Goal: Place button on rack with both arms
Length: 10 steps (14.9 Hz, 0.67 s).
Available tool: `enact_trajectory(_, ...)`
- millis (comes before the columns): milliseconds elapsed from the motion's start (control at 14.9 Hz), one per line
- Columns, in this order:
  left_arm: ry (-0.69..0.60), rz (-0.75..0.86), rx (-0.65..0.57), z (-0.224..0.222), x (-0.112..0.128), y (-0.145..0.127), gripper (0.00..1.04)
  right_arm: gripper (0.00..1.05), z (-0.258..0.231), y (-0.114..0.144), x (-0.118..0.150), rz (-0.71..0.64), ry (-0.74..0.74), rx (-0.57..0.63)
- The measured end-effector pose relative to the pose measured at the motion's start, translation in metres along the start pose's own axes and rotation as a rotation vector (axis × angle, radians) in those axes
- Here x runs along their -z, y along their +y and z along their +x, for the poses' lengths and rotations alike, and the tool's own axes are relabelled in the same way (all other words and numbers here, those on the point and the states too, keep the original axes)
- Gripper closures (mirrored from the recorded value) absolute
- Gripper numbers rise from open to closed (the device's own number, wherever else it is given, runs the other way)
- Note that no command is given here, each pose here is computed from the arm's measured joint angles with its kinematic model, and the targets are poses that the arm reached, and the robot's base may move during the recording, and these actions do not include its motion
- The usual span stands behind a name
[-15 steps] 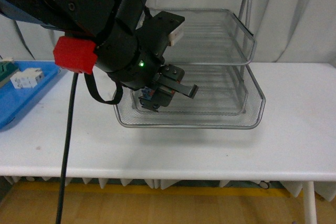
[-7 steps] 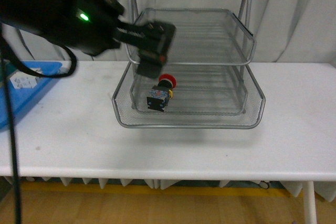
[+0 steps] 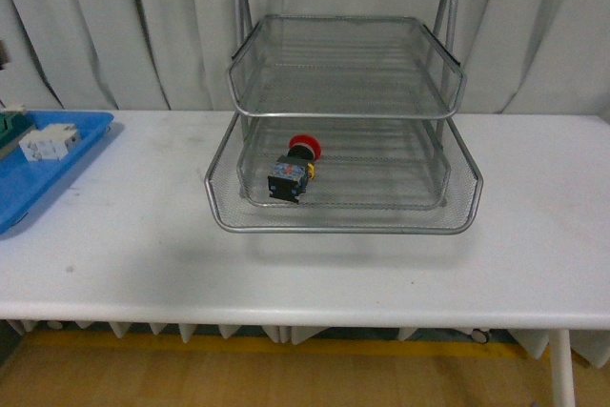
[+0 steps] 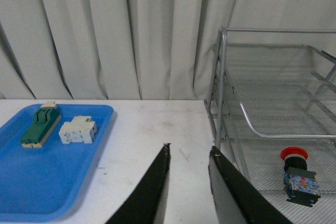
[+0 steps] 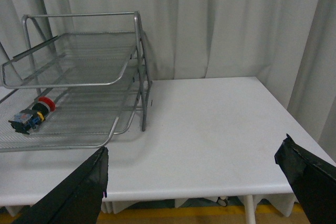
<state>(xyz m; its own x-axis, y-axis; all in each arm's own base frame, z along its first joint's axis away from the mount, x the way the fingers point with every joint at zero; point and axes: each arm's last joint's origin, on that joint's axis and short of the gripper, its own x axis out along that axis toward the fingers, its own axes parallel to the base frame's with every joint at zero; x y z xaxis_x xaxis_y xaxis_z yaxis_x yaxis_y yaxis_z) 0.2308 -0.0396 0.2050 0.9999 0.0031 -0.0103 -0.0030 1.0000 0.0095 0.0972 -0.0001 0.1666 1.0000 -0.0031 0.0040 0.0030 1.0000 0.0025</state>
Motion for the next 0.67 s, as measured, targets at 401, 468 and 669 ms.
enact_trajectory(401, -0.006, -0.006, 0.000, -0.052, 0.021, 0.025, 1.03, 0.06, 0.000, 0.000, 0.000, 0.000, 0.000, 0.000)
enact_trajectory(468, 0.001, -0.005, 0.001, -0.059, 0.025, 0.027, 1.03, 0.06, 0.000, 0.000, 0.000, 0.000, 0.000, 0.000)
enact_trajectory(669, -0.002, -0.007, -0.011, -0.076, 0.031, 0.041, 1.03, 0.06, 0.000, 0.000, 0.000, 0.000, 0.001, 0.000)
